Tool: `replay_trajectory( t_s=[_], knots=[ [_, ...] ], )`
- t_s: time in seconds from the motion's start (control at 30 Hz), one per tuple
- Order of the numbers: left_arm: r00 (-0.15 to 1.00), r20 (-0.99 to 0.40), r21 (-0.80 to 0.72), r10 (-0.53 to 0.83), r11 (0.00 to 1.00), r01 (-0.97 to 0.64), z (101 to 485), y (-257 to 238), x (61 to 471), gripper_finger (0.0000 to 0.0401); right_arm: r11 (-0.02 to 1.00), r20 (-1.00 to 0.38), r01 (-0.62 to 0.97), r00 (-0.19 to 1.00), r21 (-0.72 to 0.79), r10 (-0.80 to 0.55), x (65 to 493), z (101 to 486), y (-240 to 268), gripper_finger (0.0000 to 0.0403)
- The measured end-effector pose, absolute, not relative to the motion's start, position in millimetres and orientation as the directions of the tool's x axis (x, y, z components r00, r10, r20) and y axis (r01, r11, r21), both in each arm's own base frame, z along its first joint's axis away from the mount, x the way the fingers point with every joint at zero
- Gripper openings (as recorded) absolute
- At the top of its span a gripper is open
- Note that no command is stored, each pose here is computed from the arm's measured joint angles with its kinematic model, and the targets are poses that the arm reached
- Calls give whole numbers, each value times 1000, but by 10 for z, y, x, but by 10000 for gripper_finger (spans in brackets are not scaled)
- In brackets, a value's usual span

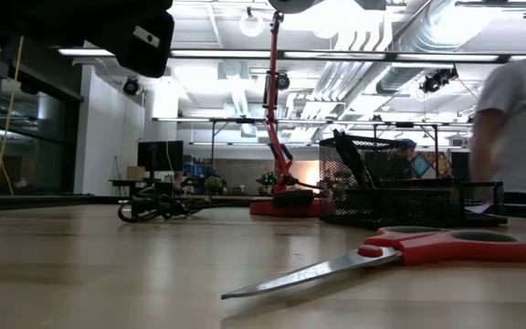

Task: Pick and place office supplies into organizer
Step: Put the black pen into the desk organizer

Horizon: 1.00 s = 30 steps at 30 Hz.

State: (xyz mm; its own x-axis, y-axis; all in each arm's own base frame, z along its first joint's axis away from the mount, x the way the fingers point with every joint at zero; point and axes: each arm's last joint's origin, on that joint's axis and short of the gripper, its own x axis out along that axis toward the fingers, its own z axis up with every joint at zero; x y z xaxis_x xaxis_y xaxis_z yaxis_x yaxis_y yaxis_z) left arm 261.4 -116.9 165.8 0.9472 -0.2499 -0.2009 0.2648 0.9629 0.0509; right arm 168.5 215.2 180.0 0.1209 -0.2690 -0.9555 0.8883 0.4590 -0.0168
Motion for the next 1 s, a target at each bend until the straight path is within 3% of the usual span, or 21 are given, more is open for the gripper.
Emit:
replay_trajectory(
  t_s=[0.3,0.43,1.0],
  knots=[
    [947,-204,56,-250,962,266,1655,-1168,2614,46,479,-956,875,197,72,-217,1641,1510,2090,204],
    [946,-205,56,-249,962,266,1654,-1168,2613,46,486,-914,862,305,146,-267,1607,1538,2052,205],
    [944,-215,57,-249,962,266,1644,-1167,2611,46,472,-876,875,310,111,-369,1577,1370,1969,179]
  ],
)
